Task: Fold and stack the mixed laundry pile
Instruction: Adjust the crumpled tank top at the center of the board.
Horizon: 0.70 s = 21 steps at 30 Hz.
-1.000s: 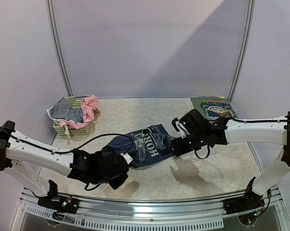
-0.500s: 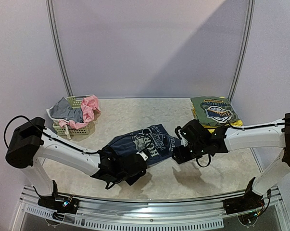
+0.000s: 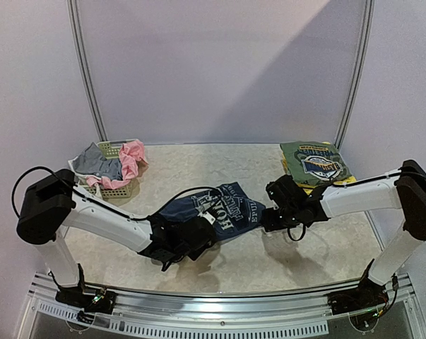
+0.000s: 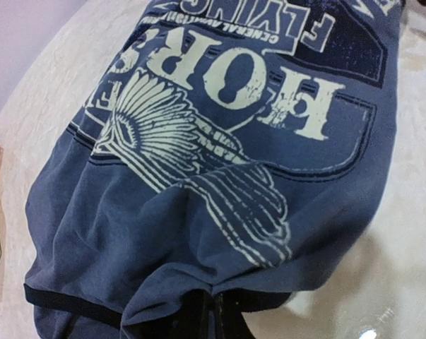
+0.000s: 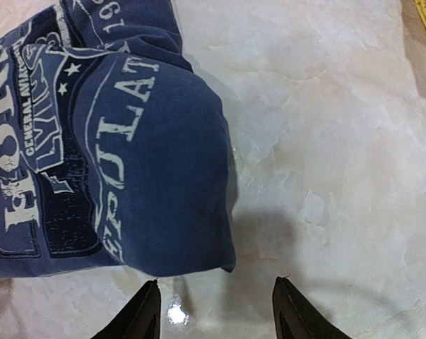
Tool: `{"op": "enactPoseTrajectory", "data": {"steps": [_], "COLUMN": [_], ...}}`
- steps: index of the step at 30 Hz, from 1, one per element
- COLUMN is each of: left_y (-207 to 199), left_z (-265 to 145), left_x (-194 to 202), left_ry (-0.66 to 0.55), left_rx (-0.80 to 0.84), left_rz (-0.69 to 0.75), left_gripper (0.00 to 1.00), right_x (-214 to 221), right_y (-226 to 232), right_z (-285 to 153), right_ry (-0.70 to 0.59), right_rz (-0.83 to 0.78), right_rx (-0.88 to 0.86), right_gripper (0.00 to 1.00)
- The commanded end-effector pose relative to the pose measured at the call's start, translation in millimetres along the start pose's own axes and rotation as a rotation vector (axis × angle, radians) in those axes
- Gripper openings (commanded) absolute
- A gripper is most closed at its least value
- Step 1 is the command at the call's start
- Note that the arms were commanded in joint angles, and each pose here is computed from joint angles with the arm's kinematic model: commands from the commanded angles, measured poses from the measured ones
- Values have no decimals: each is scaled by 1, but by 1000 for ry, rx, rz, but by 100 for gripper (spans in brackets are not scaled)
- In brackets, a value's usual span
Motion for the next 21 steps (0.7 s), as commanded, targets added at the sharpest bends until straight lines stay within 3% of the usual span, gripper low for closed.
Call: {"op": "enactPoseTrajectory", "data": {"steps": [1,12,15,18,21], "left_y": [6,21,26,32,42], "left_z": [6,-18,-26,-35,-46], "left_x": [-6,-25,-31,-36,-43], "left_ry": [-30,-54,-69,-69,-75], "left_rx": [-33,-38,-32,-36,-54], "left_rz": [-18,-40,-49,-50,-52], "left_gripper": [0,0,0,0,0], "right_x": [-3,-15,-20,-26,-32], "right_y": [-2,-2,0,0,2], "right_z": [17,32,33,28,12], "right_ry": [-20,-57,-82,-90,-84], "right_rz": [7,-3,-12,-29,-49], "right_rx": [-7,-24,-40,-35,-42], "right_gripper": [52,33,22,2,0]}}
Point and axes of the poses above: each gripper's point midway between its finger pads, its own z axis out along the fingers, its own y axis along the line the jaws close on, x = y × z, the point moved 1 cm from there along -z, back along the fingers, and after that the axes turned 1 degree about -z, right-handed, at the moved point
